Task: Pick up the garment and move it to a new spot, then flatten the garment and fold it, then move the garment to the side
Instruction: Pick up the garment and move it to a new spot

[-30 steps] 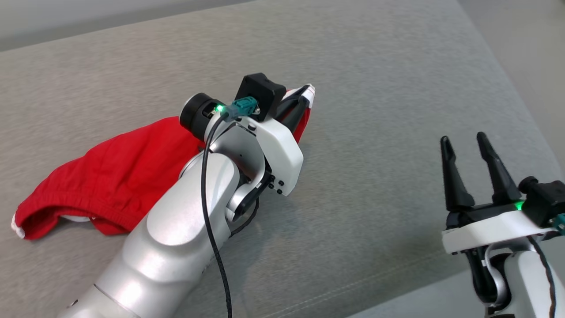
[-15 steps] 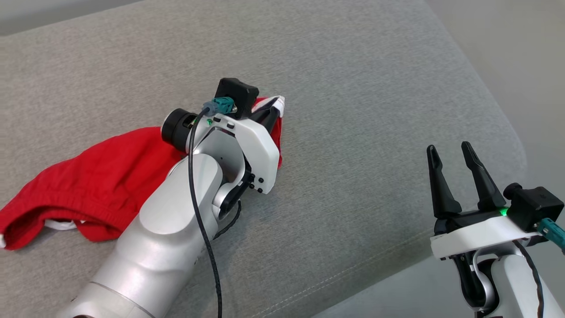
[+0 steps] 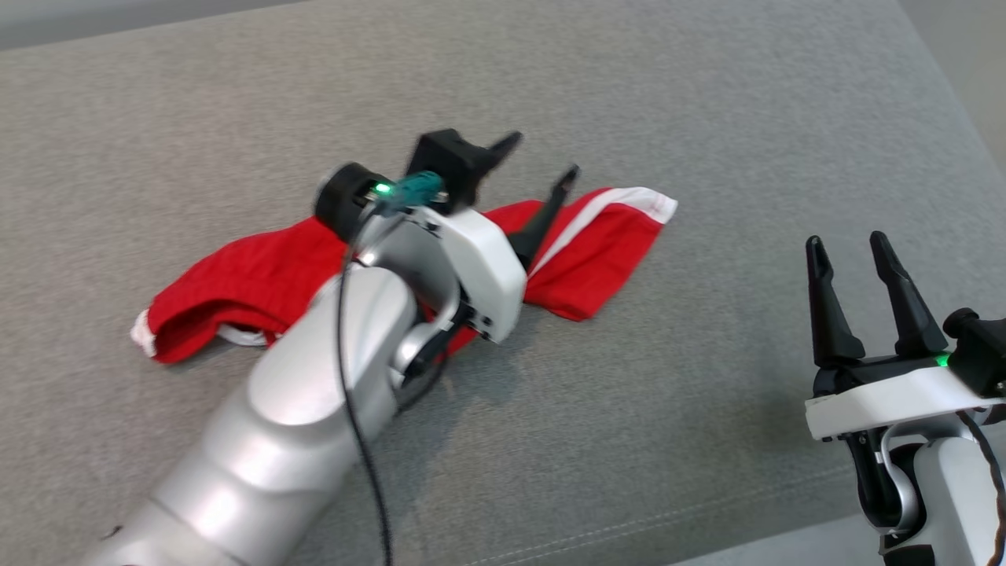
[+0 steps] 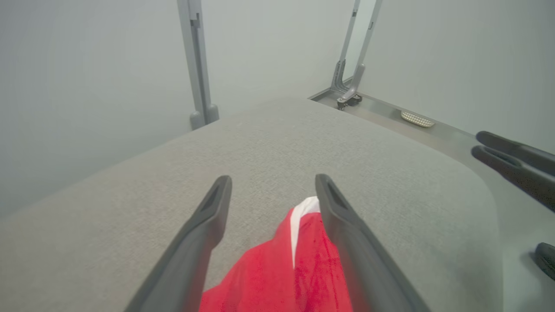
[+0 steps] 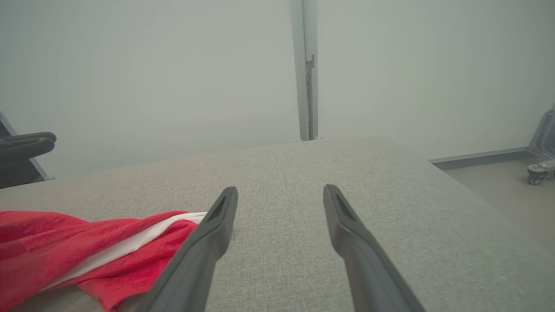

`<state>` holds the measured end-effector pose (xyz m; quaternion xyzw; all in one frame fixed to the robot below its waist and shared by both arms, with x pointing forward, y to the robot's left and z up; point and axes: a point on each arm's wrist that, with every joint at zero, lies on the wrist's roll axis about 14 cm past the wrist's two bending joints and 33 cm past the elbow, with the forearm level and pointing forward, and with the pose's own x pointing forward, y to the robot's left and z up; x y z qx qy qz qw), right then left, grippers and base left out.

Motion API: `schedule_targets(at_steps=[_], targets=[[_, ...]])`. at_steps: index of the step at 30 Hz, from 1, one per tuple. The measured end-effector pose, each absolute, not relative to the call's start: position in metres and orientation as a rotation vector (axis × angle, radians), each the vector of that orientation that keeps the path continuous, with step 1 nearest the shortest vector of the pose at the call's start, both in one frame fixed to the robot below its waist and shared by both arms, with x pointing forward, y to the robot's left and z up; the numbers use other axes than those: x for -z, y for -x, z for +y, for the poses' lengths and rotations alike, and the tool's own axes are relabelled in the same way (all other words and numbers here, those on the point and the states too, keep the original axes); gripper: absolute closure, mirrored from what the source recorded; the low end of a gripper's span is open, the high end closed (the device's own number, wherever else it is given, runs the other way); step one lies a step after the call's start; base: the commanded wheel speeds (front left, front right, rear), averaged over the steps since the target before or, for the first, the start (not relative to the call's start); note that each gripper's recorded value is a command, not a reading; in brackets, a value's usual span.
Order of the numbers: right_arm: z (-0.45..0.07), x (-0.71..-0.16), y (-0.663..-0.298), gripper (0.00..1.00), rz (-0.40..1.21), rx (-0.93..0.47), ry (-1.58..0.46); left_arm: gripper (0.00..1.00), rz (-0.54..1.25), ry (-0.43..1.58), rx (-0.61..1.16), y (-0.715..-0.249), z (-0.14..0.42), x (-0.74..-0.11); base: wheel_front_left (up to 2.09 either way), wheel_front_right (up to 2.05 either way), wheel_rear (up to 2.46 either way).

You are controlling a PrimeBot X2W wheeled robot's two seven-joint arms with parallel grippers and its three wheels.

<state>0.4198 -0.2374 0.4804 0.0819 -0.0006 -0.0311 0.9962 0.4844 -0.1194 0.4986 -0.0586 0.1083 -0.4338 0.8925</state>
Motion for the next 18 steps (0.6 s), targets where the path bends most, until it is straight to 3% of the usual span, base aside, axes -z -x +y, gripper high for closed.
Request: schedule_targets(at_steps=[9, 18], targets=[[-0.203, -0.492, -0.445, 0.00, -0.043, -0.043, -0.173, 0.00, 0.060, 0.072, 0.393, -0.519, 0.064, -0.529, 0.00, 0.00, 0.00], [-0.168, -0.502, -0.455, 0.00, -0.063, -0.148, -0.171, 0.00, -0.002, 0.121, -0.002, -0.462, 0.211, -0.538, 0.00, 0.00, 0.00]])
